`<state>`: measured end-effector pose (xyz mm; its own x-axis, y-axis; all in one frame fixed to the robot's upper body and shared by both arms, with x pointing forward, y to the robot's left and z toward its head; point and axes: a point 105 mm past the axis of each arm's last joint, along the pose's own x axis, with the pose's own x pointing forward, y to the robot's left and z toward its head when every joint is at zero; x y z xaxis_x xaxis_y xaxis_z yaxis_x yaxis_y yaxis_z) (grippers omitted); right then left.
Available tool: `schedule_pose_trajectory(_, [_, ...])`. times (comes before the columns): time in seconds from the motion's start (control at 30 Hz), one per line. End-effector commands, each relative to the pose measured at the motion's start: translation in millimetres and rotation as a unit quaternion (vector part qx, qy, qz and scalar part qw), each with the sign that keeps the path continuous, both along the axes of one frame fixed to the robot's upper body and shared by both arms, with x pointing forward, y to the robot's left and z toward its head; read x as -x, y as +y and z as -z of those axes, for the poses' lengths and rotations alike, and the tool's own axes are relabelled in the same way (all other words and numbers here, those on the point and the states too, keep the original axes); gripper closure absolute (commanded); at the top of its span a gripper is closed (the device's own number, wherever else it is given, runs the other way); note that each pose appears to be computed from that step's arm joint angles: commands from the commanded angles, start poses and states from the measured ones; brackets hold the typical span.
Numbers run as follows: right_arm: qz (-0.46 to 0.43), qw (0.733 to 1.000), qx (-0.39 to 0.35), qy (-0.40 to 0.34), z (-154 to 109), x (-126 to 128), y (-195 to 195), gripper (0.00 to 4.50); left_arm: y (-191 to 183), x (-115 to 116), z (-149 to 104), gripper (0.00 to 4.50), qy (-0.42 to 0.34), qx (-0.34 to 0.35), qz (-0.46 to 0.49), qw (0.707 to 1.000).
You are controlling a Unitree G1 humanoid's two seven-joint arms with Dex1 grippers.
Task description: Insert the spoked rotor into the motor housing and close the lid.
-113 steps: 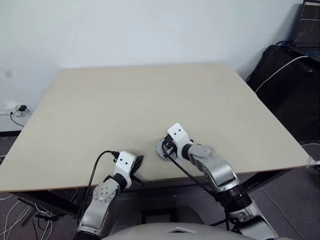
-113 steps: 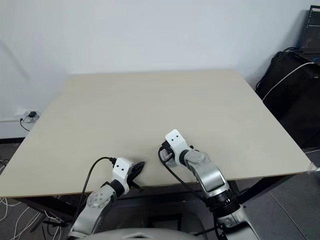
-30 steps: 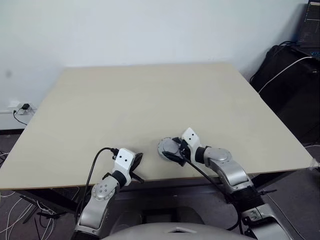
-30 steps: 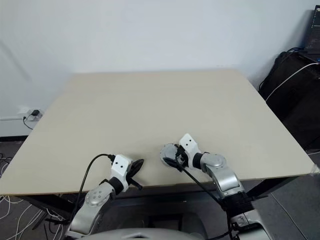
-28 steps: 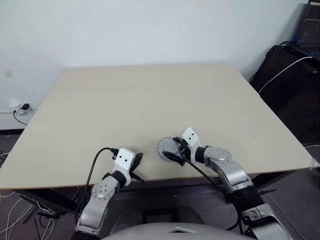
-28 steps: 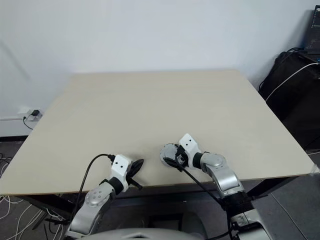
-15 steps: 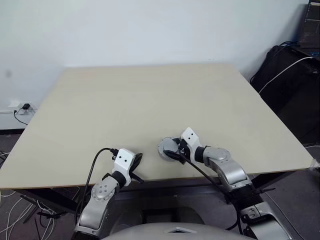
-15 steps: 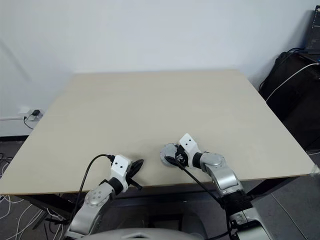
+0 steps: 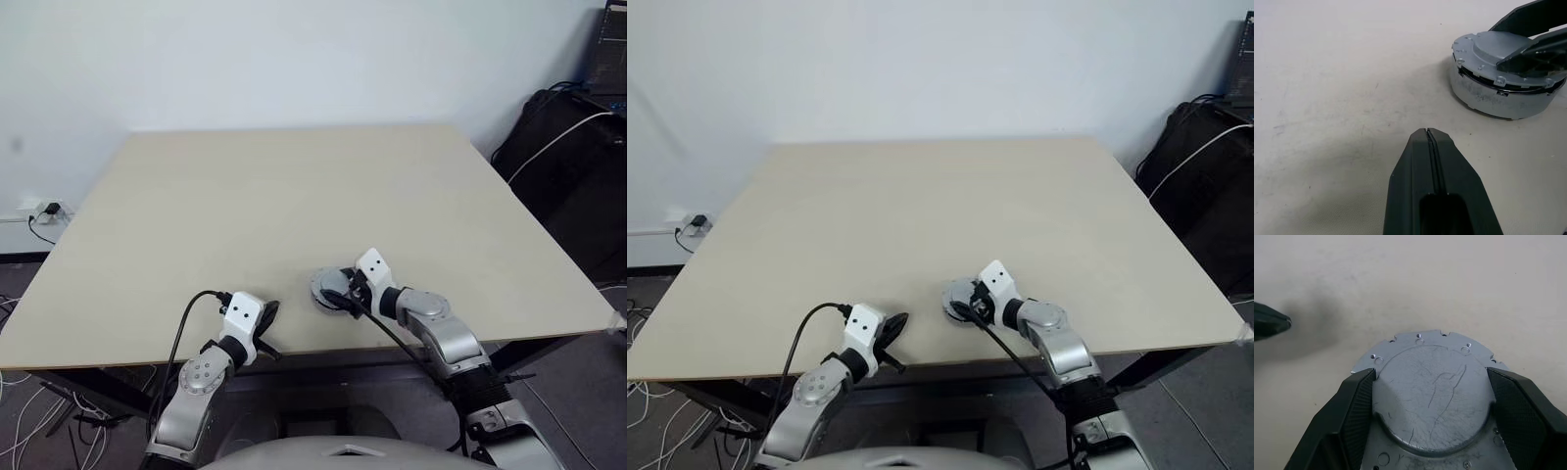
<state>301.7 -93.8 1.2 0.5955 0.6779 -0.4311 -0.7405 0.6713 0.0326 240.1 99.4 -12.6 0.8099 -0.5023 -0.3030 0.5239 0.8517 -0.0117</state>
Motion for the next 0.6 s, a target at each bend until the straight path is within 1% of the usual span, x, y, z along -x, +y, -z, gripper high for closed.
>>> schedule_pose_trajectory(0.03, [-0.013, 1.0, 0.017, -0.016, -7, -3, 1, 1.25, -1, -5, -11, 4.5, -0.024, 0.008, 0.002, 1.0])
schedule_pose_trajectory(0.3, [-0.035, 0.998, 0.06, 0.004, 3, 2, -6, 1.25, -2, -4, -11, 4.5, -0.023, 0.009, 0.003, 1.0])
schedule_pose_trajectory(0.47, [-0.035, 0.997, 0.068, 0.01, 6, 3, -8, 1.25, -1, -3, -11, 4.5, -0.023, 0.009, 0.003, 1.0])
schedule_pose_trajectory(0.6, [-0.018, 0.997, 0.078, 0.013, 9, 2, -11, 1.25, -2, -3, -11, 4.5, -0.023, 0.009, 0.004, 1.0])
